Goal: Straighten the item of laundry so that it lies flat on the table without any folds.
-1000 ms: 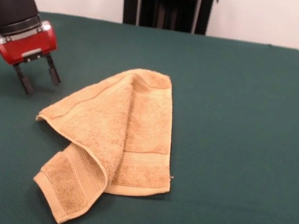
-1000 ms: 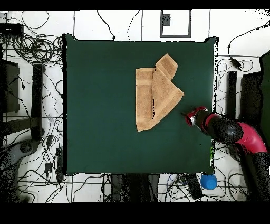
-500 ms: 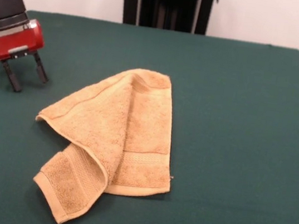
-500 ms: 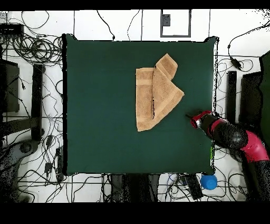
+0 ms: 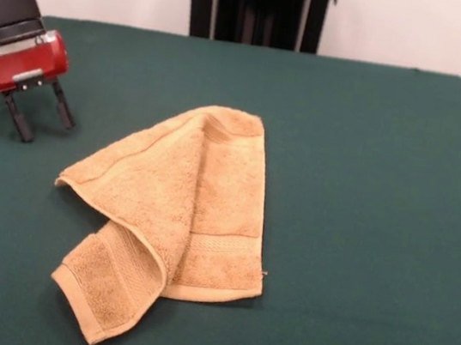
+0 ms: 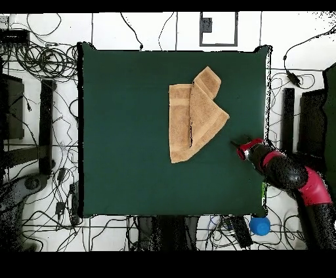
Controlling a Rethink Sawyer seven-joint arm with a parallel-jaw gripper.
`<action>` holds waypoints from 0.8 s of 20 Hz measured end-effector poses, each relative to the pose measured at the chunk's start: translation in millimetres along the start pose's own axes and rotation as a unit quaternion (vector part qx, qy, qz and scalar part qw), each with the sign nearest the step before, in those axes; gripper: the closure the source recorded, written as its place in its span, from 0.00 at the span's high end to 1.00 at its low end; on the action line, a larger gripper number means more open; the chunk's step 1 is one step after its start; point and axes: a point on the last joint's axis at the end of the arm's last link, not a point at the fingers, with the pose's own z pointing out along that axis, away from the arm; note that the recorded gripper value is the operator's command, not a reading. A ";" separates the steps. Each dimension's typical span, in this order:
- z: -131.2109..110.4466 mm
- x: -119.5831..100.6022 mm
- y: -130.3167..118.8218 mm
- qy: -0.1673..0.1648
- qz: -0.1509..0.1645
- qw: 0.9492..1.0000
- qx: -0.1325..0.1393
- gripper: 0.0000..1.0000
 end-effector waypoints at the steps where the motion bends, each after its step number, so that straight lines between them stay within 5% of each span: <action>1: 0.2 0.9 0.4 -0.004 0.001 1.000 0.000 1.00; 9: 2.4 5.1 6.0 -0.037 -0.005 0.999 0.021 1.00; 16: 10.5 -7.8 24.3 -0.077 -0.102 0.985 0.116 1.00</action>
